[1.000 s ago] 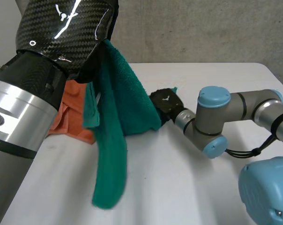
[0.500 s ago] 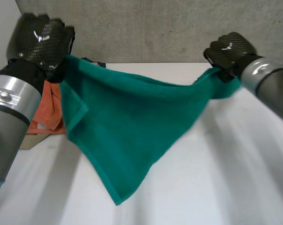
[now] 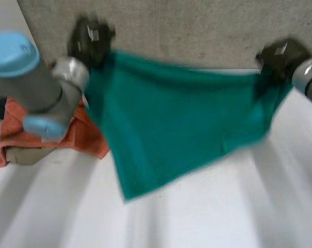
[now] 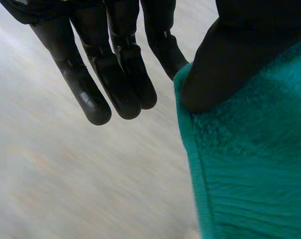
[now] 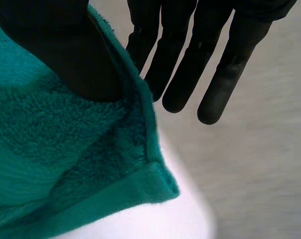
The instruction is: Fold the laundry.
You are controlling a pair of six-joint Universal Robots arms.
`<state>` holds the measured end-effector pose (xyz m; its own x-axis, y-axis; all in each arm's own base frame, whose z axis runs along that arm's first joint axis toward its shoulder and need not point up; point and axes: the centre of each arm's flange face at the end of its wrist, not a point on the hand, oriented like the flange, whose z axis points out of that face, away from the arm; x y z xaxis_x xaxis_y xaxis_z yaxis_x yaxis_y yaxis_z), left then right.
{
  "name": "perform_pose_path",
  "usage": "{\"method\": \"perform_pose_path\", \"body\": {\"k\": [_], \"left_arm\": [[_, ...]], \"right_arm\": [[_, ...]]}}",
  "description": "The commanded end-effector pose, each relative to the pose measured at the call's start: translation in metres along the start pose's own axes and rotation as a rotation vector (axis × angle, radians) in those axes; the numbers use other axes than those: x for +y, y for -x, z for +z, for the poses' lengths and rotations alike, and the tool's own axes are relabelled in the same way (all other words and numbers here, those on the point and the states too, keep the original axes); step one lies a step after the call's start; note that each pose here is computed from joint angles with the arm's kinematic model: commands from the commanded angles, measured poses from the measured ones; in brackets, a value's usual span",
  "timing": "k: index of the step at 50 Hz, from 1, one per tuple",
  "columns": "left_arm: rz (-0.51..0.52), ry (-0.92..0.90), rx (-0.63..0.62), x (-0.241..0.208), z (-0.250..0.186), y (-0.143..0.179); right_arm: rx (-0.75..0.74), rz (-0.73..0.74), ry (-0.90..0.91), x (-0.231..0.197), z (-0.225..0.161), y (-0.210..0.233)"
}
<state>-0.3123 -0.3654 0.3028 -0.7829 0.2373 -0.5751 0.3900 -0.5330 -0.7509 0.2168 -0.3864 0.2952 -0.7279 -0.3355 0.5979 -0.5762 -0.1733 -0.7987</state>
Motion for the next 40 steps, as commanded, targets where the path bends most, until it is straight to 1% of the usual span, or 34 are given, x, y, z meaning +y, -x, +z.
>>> {"method": "perform_pose_path", "body": {"k": [1,4,7,10,11,12,13,14,15,16,17,18,19,23,26,30,33,40], "left_arm": [[0.019,-0.380,-0.295,-0.080,0.034,0.062],[0.004,-0.384,-0.293,-0.082,0.031,0.063],[-0.012,-0.308,-0.242,-0.062,0.023,0.048],[-0.025,-0.208,-0.172,-0.032,0.010,0.024],[-0.029,-0.183,-0.152,-0.025,0.006,0.017],[-0.033,-0.159,-0.134,-0.019,0.001,0.011],[-0.048,-0.088,-0.076,-0.001,-0.012,-0.007],[-0.049,-0.082,-0.070,0.001,-0.014,-0.010],[-0.056,-0.055,-0.048,0.007,-0.020,-0.017],[-0.064,-0.010,-0.004,0.017,-0.031,-0.032],[-0.070,0.014,0.021,0.021,-0.038,-0.040],[-0.074,0.029,0.040,0.024,-0.042,-0.046],[-0.082,0.065,0.078,0.030,-0.053,-0.058],[-0.094,0.155,0.157,0.049,-0.077,-0.081],[-0.098,0.184,0.176,0.053,-0.086,-0.085],[-0.100,0.208,0.189,0.054,-0.096,-0.085],[-0.100,0.202,0.182,0.046,-0.100,-0.078],[-0.102,0.184,0.174,0.033,-0.105,-0.069]], "right_arm": [[0.383,0.068,-0.392,-0.051,0.012,-0.056],[0.383,0.068,-0.408,-0.054,0.007,-0.055],[0.345,0.075,-0.365,-0.044,0.008,-0.047],[0.241,0.093,-0.270,-0.018,0.014,-0.025],[0.177,0.106,-0.212,0.001,0.018,-0.009],[0.149,0.113,-0.186,0.009,0.020,-0.002],[0.118,0.120,-0.160,0.018,0.021,0.006],[0.087,0.127,-0.132,0.026,0.022,0.014],[0.031,0.142,-0.063,0.047,0.024,0.031],[0.011,0.146,-0.038,0.055,0.024,0.037],[-0.010,0.151,-0.009,0.063,0.024,0.044],[-0.050,0.155,0.051,0.080,0.024,0.057],[-0.073,0.153,0.082,0.088,0.022,0.064],[-0.175,0.113,0.203,0.110,0.012,0.092],[-0.237,0.079,0.276,0.115,0.001,0.099],[-0.298,0.078,0.344,0.114,-0.011,0.100],[-0.307,0.080,0.345,0.106,-0.015,0.096],[-0.270,0.069,0.296,0.081,-0.021,0.079]]}}
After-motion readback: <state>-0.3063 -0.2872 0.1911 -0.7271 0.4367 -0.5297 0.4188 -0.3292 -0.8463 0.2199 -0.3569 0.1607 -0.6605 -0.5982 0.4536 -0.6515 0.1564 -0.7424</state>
